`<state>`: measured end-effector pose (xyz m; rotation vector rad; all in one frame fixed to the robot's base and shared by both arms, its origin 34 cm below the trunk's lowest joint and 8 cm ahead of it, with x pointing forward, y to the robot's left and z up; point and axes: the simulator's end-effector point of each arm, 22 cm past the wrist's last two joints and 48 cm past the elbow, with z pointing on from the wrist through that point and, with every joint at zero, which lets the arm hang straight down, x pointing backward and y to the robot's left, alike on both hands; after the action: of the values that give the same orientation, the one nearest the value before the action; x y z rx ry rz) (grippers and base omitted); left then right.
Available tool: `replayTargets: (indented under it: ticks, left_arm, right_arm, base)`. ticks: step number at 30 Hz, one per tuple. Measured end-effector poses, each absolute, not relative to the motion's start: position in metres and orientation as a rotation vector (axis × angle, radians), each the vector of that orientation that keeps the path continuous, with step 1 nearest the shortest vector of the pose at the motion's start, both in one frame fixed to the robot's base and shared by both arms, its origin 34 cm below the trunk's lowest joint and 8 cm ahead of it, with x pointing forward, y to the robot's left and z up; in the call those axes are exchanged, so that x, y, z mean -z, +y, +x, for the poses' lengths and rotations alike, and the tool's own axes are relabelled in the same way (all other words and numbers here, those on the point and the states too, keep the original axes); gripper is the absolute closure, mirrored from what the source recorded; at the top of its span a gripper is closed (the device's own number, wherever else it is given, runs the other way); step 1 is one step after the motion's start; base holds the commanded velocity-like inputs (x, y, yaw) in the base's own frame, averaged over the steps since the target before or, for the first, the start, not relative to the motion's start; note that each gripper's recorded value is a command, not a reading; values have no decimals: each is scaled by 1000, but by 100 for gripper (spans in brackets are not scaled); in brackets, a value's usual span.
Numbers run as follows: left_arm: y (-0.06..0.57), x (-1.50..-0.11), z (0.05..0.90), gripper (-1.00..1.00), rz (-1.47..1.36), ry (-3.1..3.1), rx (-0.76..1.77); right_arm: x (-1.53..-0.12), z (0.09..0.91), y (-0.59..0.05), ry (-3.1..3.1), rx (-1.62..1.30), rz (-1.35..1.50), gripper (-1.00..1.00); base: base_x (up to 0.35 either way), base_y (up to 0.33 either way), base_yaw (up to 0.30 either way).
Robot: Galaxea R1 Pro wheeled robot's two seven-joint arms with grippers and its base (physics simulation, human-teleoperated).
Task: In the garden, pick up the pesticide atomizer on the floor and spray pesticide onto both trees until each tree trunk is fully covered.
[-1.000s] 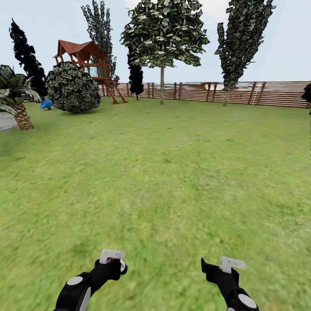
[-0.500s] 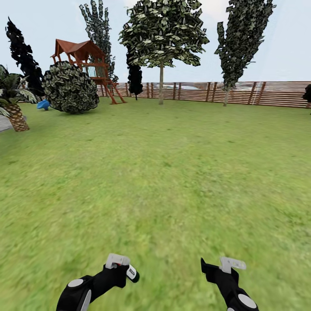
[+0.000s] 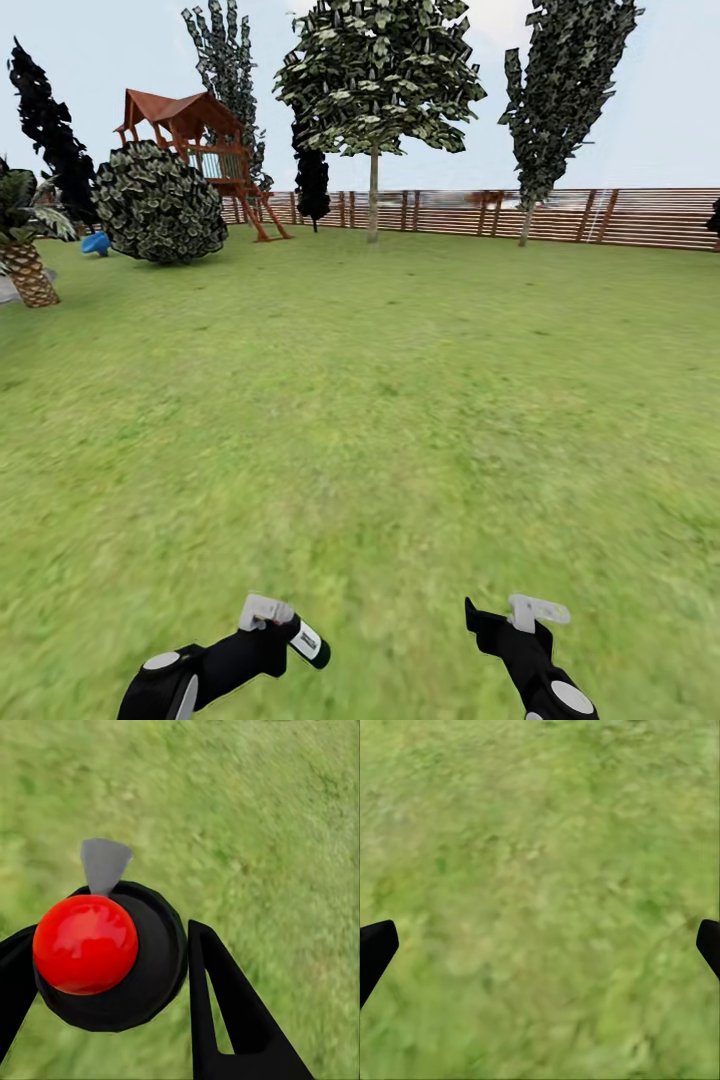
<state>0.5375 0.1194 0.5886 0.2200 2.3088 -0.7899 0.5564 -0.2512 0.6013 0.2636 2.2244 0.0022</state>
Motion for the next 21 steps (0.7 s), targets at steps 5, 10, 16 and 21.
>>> replayTargets:
  ticks: [5, 10, 16, 21]
  left_arm:
    - [121, -586, 537, 100, 218, 2315, 788]
    - [130, -582, 537, 100, 226, 2323, 759]
    - [131, -582, 537, 100, 229, 2321, 753]
    - [131, -582, 537, 100, 228, 2322, 752]
  right_arm:
    - [-601, 556, -250, 2225, -5, 265, -100]
    - [-601, 556, -247, 2227, -10, 265, -100]
    - [-601, 556, -248, 2226, -6, 265, -100]
    - [-601, 556, -249, 2226, -5, 263, -100]
  base:
    - [342, 0, 0]
    - [342, 0, 0]
    - [342, 0, 0]
    - [342, 0, 0]
